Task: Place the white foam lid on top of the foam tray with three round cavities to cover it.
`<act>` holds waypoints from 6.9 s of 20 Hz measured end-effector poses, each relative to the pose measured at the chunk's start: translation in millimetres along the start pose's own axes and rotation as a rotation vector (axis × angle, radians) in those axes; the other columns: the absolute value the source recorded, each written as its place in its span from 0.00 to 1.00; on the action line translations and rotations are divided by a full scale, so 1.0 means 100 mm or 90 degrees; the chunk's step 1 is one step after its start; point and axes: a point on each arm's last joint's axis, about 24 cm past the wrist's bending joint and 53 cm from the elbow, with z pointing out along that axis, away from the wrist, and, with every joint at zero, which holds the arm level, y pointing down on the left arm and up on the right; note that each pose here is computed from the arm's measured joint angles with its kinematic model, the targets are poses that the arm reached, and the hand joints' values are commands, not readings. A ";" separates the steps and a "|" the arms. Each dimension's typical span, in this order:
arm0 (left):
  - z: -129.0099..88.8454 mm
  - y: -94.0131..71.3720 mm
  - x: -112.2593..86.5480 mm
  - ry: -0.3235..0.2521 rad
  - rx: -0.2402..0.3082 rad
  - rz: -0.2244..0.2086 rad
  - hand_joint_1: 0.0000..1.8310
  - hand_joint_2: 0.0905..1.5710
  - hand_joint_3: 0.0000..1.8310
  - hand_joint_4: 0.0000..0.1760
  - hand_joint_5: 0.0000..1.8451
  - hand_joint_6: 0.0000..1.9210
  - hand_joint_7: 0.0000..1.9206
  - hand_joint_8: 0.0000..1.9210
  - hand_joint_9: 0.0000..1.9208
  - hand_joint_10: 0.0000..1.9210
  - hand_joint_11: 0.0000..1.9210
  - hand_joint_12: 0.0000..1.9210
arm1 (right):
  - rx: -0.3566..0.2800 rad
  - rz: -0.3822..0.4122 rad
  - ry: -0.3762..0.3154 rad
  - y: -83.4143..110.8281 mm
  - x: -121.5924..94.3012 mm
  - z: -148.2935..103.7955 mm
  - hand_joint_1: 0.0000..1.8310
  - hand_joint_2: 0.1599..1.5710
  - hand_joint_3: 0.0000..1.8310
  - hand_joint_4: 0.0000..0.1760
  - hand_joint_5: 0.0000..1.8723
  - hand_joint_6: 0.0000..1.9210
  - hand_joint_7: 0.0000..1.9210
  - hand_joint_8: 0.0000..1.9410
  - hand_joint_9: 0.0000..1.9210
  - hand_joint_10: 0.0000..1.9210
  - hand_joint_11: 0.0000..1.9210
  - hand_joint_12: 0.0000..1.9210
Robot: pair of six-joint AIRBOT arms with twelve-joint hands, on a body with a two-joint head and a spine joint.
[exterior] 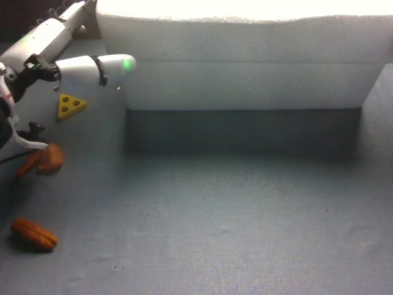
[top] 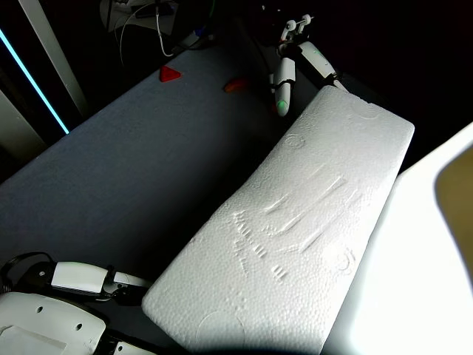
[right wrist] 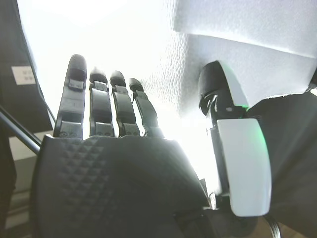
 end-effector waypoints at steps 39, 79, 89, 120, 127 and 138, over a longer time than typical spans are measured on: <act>-0.42 -0.55 -0.18 -0.019 0.130 0.021 0.33 0.64 0.00 0.18 0.00 0.00 0.00 0.00 0.00 0.00 0.00 0.60 | -0.141 -0.071 -0.036 0.64 -0.13 -0.58 0.30 0.70 0.00 0.40 0.00 0.00 0.00 0.00 0.00 0.00 0.00 0.25; -0.52 -0.63 -0.19 -0.026 0.157 0.021 0.36 0.65 0.00 0.11 0.00 0.00 0.00 0.00 0.00 0.00 0.00 0.65 | -0.118 -0.036 0.135 0.30 0.65 -0.89 0.20 0.75 0.00 0.00 0.00 0.00 0.02 0.00 0.08 0.02 0.00 0.65; -0.52 -0.63 -0.18 -0.026 0.157 0.017 0.37 0.66 0.00 0.15 0.00 0.00 0.00 0.00 0.00 0.00 0.00 0.56 | -0.127 -0.003 0.117 0.31 0.72 -0.70 0.19 0.67 0.00 0.00 0.00 0.00 0.00 0.00 0.06 0.01 0.00 0.68; -0.55 -0.62 -0.15 -0.021 0.157 0.023 0.37 0.67 0.00 0.00 0.00 0.00 0.00 0.00 0.00 0.00 0.00 0.15 | -0.149 -0.020 0.078 0.48 0.42 -0.92 0.23 0.72 0.00 0.00 0.01 0.00 0.03 0.00 0.00 0.17 0.00 0.75; -0.55 -0.59 -0.17 -0.025 0.151 0.019 0.37 0.67 0.00 0.03 0.00 0.00 0.00 0.00 0.00 0.00 0.00 0.00 | -0.128 -0.022 0.009 0.40 0.13 -0.93 0.28 0.74 0.00 0.00 0.00 0.00 0.02 0.00 0.00 0.11 0.00 0.69; -0.52 -0.53 -0.16 -0.020 0.138 0.023 0.37 0.67 0.00 0.00 0.00 0.00 0.00 0.00 0.00 0.00 0.00 0.58 | -0.048 -0.017 -0.047 -0.06 -0.17 -0.73 0.28 0.75 0.01 0.00 0.00 0.00 0.00 0.00 0.00 0.00 0.00 0.42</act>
